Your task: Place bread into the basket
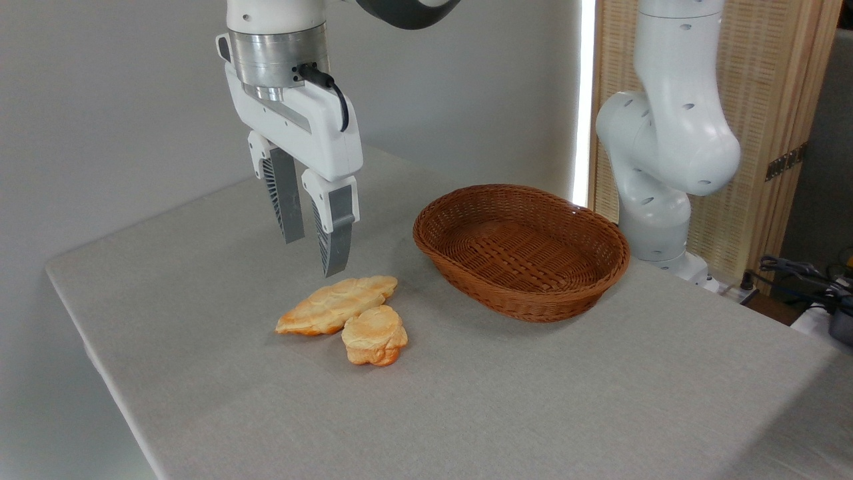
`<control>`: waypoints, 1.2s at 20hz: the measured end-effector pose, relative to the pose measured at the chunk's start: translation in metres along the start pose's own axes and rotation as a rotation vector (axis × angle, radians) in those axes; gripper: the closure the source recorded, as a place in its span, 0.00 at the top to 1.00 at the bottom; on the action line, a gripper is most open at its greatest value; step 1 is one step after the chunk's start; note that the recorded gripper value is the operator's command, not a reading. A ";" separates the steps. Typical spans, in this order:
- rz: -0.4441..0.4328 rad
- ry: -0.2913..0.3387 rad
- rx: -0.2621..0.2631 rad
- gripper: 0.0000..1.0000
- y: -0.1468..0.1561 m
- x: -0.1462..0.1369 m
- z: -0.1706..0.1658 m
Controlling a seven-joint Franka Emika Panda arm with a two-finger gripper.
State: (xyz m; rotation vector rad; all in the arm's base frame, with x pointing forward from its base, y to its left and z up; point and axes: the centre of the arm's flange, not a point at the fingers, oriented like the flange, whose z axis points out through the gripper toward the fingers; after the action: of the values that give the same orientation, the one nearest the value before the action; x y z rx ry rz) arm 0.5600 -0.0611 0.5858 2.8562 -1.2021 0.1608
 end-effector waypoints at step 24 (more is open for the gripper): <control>-0.001 -0.011 -0.009 1.00 0.000 -0.002 0.001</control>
State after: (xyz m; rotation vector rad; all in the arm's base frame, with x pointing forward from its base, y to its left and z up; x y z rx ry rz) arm 0.5587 -0.0604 0.5844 2.8537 -1.1997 0.1395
